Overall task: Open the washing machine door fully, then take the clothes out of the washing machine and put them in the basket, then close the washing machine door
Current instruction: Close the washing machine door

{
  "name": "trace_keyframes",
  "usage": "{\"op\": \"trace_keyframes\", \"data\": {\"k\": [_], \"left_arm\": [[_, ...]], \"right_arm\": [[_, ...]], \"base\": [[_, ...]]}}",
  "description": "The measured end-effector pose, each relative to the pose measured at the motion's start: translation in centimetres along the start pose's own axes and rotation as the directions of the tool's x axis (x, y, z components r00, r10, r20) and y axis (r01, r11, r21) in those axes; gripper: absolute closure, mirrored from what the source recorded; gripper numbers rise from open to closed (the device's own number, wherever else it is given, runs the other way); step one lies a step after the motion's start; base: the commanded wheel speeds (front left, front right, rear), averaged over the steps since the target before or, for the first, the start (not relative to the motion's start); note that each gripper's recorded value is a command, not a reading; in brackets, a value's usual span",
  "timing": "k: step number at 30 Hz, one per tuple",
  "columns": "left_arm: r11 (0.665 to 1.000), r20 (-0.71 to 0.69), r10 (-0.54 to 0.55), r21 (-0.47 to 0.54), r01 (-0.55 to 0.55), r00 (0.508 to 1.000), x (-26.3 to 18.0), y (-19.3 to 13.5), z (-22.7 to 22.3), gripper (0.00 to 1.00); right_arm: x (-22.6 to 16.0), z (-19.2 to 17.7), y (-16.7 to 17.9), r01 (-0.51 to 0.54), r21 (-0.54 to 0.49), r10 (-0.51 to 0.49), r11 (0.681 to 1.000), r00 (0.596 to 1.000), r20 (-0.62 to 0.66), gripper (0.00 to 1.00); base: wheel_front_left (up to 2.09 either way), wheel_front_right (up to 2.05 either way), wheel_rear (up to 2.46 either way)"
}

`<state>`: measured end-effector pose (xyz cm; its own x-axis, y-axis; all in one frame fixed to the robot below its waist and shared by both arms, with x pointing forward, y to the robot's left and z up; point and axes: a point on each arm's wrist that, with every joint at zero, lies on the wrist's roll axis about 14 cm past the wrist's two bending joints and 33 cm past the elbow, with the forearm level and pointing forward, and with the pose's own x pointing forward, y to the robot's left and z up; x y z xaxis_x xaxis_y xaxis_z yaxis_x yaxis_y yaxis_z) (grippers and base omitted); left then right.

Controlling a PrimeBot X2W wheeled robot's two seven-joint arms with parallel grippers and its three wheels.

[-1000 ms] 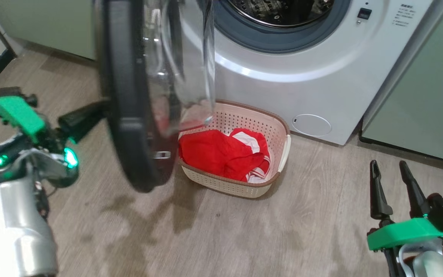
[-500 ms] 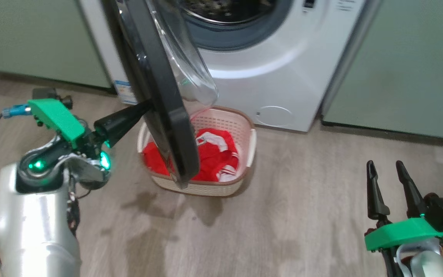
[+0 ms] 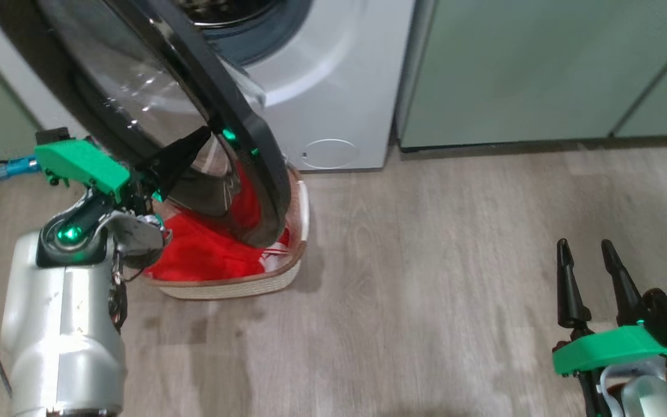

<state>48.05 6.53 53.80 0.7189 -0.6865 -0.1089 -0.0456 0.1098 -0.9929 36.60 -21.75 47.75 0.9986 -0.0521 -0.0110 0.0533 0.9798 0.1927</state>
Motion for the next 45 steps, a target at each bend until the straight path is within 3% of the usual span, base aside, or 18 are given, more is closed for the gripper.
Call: {"op": "trace_keyframes", "data": {"k": [12,20,21,23,24,25,30,35,38,43,45], "left_arm": [[0.999,-0.015,-0.031,-0.009,0.031,0.999,4.7,-0.5,-0.9,1.00],[0.999,0.046,-0.030,-0.009,0.031,0.999,2.8,0.2,0.4,1.00],[1.000,0.063,-0.024,-0.010,0.025,0.998,2.2,0.4,0.8,0.93],[1.000,0.110,-0.010,-0.008,0.010,0.994,0.6,1.2,1.7,0.63],[1.000,0.141,0.003,-0.005,-0.002,0.990,-0.3,1.7,2.2,0.24],[1.000,0.171,0.014,0.005,-0.015,0.985,-1.2,2.2,2.7,0.00],[0.988,0.302,0.075,0.104,-0.111,0.950,-5.1,4.0,4.6,0.00],[0.933,0.446,0.114,0.259,-0.249,0.888,-8.9,5.3,5.7,0.00],[0.840,0.517,0.116,0.404,-0.362,0.848,-10.3,6.0,5.8,0.00],[0.710,0.588,0.055,0.545,-0.446,0.807,-11.2,6.4,5.5,0.00],[0.641,0.603,0.023,0.603,-0.474,0.797,-11.6,6.4,5.5,0.00]], "right_arm": [[-1.5,0.3,-2.5,0.078,-0.008,-0.078,0.997,0.997,0.004,0.00],[-1.1,1.0,-2.3,0.071,-0.002,-0.071,0.997,0.997,0.028,0.00],[-1.0,1.0,-2.0,0.063,0.000,-0.063,0.998,0.998,0.030,0.00],[-0.9,1.1,-1.5,0.048,0.002,-0.048,0.999,0.998,0.035,0.00],[-0.9,1.2,-1.3,0.041,0.003,-0.041,0.999,0.998,0.038,0.00],[-0.8,1.4,-1.1,0.034,0.004,-0.034,0.999,0.999,0.042,0.00],[-0.4,1.8,-0.1,0.004,0.006,-0.005,1.000,0.998,0.058,0.00],[-0.2,2.3,0.7,-0.021,0.008,0.020,1.000,0.997,0.071,0.00],[-0.1,2.4,0.9,-0.026,0.008,0.025,1.000,0.997,0.075,0.00],[-0.2,2.6,0.8,-0.026,0.009,0.025,1.000,0.996,0.082,0.00],[-0.4,2.6,0.8,-0.023,0.009,0.023,1.000,0.996,0.083,0.00]], "base": [[0.00,0.00,0.00],[0.00,0.00,0.00],[0.00,0.00,0.00],[0.00,0.00,0.00],[0.00,0.00,0.00],[0.00,0.00,0.00],[0.00,0.00,0.00],[0.00,0.00,0.00],[0.00,0.00,0.00],[0.00,0.00,0.00],[0.00,0.00,0.00]]}}
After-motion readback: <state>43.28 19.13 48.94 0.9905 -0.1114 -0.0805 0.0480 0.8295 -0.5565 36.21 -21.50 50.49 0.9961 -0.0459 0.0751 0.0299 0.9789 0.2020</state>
